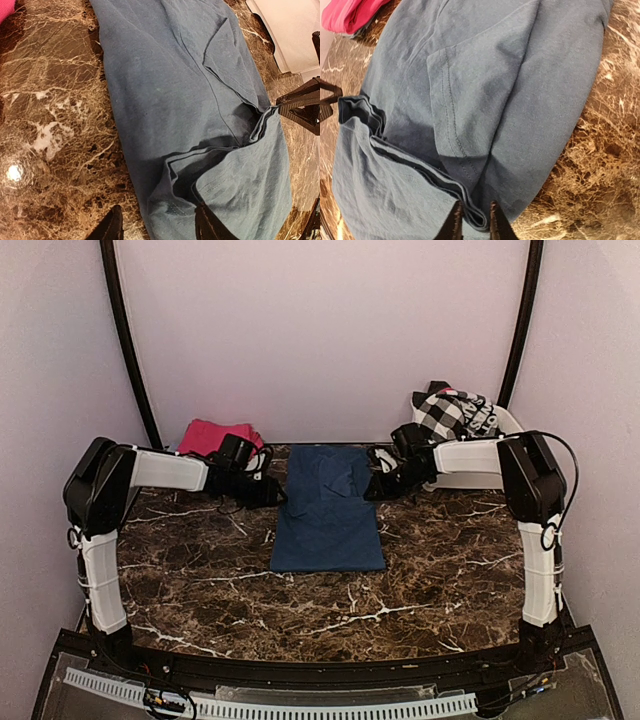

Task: Fold and stack the mixed laundry pile
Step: Smooth out the 2/3-rectangle-folded T-shirt at the center of the board.

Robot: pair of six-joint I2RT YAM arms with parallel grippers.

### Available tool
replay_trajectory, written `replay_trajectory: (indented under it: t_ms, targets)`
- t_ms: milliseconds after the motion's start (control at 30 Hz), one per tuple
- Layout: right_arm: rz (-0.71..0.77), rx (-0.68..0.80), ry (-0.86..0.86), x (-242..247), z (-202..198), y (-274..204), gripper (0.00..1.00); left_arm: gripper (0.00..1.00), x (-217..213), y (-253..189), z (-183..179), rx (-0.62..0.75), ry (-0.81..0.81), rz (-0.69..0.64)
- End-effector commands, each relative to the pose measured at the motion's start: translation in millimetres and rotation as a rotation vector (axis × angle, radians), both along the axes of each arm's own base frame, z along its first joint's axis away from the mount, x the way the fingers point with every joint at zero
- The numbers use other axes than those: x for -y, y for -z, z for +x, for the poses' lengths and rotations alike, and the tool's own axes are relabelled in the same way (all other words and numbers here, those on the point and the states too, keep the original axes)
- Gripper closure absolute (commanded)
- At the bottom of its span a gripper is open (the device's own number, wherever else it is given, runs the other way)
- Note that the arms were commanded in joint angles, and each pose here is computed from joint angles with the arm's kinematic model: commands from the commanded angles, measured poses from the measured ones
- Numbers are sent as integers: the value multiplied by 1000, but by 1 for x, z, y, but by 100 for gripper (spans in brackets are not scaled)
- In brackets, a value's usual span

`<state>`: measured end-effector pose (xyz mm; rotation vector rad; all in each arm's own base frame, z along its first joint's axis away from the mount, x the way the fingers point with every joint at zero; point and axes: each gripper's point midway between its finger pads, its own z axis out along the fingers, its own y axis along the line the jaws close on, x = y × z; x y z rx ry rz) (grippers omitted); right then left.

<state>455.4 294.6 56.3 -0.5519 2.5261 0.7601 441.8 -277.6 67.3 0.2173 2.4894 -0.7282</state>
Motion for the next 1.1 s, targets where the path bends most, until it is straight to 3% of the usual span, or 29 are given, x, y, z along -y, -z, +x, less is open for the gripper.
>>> replay_trajectory:
  t_ms: [0,167,233,533,800,1067]
  targets:
    - [15,23,10,2,9,-8,89,52,7,-9,8,22,23,-30]
    - [8,18,16,4,10,-8,100,57,10,-4,15,22,30,-45]
    - [2,17,21,5,11,-7,100,61,12,-2,17,20,32,-49]
    - [-6,32,52,15,9,-16,100,99,15,-7,19,26,35,-75]
    - [10,51,80,25,12,-23,100,100,14,-20,26,92,18,-89]
    - [19,25,68,19,23,-5,100,100,3,1,35,58,-28,-57]
